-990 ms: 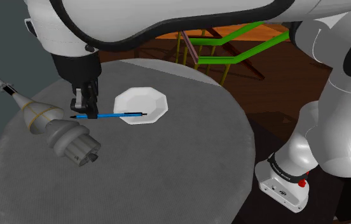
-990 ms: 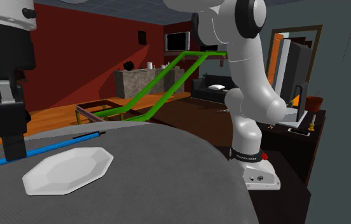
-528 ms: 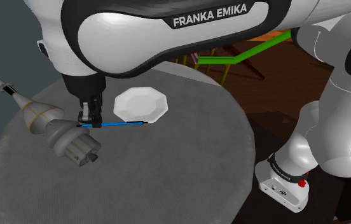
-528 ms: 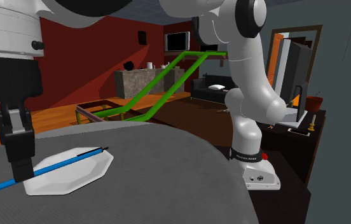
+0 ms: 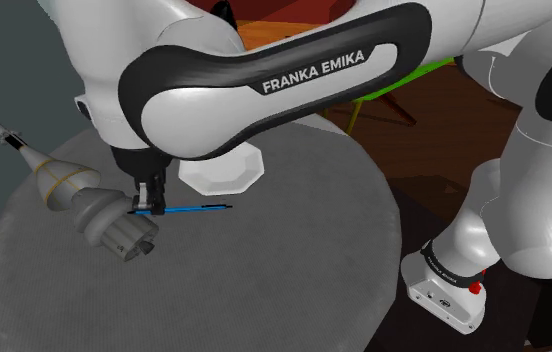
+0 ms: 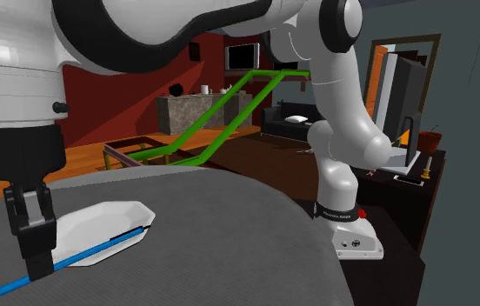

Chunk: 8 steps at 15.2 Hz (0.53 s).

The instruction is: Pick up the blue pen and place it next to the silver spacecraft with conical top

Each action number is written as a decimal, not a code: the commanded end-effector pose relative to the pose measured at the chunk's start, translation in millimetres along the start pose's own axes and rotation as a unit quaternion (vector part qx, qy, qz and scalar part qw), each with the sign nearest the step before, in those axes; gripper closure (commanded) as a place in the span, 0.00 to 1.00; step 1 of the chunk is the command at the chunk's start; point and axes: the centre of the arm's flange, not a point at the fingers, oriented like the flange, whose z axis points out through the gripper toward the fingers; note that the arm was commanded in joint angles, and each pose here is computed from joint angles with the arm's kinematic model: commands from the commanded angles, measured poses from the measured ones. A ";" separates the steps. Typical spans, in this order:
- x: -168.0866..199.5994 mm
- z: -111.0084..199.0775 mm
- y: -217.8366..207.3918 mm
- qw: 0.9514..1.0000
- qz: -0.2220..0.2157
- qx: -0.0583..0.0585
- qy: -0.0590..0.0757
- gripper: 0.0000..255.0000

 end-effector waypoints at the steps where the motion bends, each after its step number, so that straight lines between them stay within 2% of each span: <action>1: -2.1 10.7 0.3 1.000 0.000 0.000 0.000 1.00; 8: -5.6 47.5 1.2 1.000 0.000 0.000 0.000 1.00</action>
